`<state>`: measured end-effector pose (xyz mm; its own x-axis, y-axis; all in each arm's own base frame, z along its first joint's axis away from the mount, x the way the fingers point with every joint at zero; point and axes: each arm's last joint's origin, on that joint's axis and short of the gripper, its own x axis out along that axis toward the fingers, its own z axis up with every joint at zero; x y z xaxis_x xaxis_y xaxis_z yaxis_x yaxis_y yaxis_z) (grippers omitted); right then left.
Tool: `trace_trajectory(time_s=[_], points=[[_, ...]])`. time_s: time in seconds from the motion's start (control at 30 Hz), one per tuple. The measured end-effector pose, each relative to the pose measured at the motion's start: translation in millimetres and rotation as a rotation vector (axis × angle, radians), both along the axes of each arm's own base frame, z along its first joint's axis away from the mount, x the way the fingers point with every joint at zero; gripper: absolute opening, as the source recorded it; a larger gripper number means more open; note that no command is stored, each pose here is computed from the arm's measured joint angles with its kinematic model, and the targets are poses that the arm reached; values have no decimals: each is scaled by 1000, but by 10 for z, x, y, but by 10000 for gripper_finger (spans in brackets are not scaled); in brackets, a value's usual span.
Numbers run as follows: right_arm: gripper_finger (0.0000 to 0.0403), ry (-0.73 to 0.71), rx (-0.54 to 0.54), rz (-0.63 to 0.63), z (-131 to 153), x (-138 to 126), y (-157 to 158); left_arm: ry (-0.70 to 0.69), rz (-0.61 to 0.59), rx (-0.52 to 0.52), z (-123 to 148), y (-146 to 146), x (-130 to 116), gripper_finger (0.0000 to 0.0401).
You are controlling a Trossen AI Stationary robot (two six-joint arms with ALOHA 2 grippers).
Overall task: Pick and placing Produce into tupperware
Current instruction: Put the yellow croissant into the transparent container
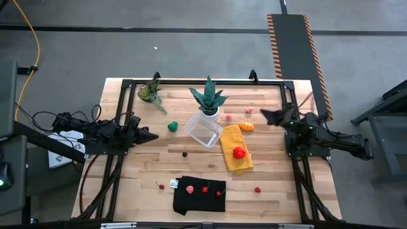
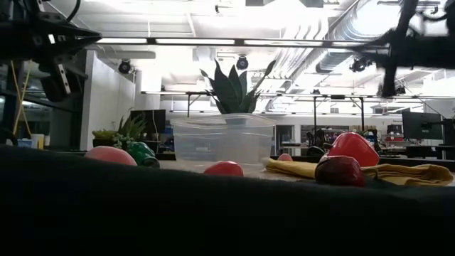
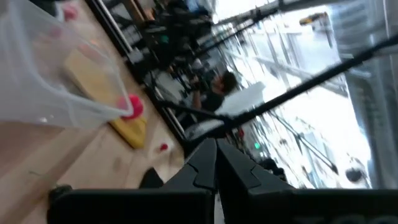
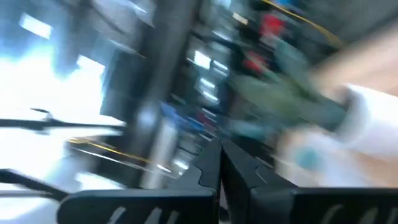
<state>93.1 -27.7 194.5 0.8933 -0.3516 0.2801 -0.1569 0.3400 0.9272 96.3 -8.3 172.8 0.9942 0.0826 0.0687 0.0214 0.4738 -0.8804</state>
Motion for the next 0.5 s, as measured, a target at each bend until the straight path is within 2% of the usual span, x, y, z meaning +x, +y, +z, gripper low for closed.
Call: trace_trajectory(time_s=[0.1,0.2,0.27,0.43,0.5], points=[[0,-203,-140,-78,255,-97,14,8,30,-7,-8,9,0,1],[0,-207,-291,-150,586,-177,35,11,61,-1,-11,17,-1,1],[0,-49,-345,-154,770,-163,35,13,65,21,-10,18,-1,1],[0,485,-423,-82,1175,-78,18,15,66,41,-10,18,-1,1],[0,629,-456,-57,1321,-13,-1,15,66,42,-10,18,-1,1]])
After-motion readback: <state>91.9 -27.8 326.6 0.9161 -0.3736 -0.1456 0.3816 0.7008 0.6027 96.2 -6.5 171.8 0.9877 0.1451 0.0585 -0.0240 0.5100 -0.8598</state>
